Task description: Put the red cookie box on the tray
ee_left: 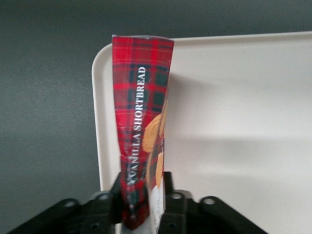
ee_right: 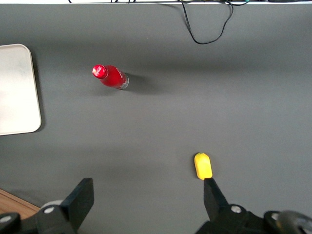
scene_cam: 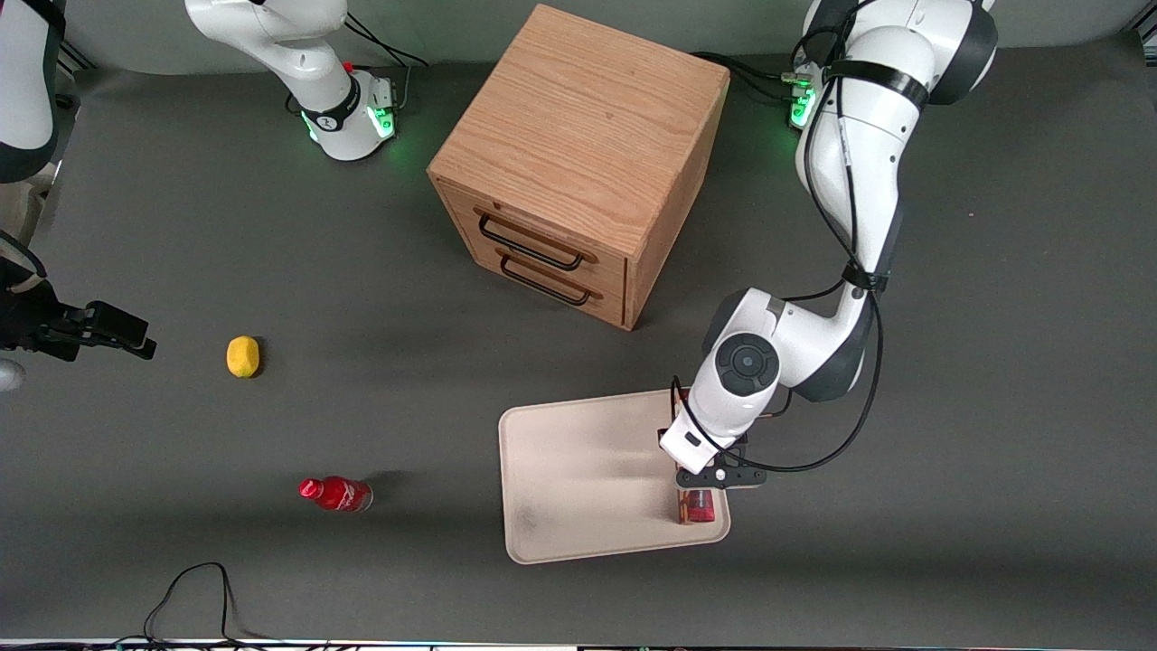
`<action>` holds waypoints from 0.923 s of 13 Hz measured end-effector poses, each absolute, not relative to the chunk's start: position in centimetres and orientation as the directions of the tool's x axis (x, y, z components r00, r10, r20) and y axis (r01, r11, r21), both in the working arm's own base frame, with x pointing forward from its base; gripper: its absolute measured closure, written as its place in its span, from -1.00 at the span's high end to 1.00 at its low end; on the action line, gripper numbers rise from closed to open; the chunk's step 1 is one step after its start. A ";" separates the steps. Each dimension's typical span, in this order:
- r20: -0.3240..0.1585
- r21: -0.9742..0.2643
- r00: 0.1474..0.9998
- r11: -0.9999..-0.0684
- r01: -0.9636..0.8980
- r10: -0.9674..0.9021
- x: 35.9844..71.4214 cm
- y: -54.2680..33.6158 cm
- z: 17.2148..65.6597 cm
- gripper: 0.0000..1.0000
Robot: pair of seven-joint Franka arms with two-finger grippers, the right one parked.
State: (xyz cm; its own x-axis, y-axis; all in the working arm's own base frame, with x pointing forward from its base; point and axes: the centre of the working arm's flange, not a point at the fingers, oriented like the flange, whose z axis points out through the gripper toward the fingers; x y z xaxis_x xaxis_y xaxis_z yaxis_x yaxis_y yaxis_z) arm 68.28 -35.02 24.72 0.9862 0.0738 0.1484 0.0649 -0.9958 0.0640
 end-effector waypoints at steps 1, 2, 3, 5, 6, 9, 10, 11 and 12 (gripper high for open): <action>0.150 0.065 0.985 -0.995 0.074 0.083 68.2 -35.3 24.7 0.09; 0.151 0.067 0.985 -0.995 0.077 0.087 68.1 -35.4 24.8 0.33; 0.154 0.069 0.984 -0.994 0.080 0.090 68.1 -35.4 24.8 0.52; 0.173 0.080 0.980 -0.993 0.084 0.096 68.4 -35.4 25.6 0.96; 0.187 0.089 0.977 -0.992 0.086 0.102 68.7 -35.3 26.9 1.00; 0.207 0.088 0.969 -0.989 0.119 0.135 69.1 -32.8 34.7 1.00; 0.198 0.075 0.968 -0.987 0.143 0.155 68.9 -30.8 38.1 1.00; 0.183 0.058 0.967 -0.983 0.172 0.180 68.3 -28.4 41.5 1.00; 0.160 0.039 0.965 -0.978 0.205 0.208 67.2 -25.5 45.2 1.00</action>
State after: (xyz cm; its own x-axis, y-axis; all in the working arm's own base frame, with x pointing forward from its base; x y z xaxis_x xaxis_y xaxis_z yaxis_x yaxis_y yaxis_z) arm 67.21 -25.50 45.22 0.9649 0.2083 0.1600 0.2048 -0.9780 0.0388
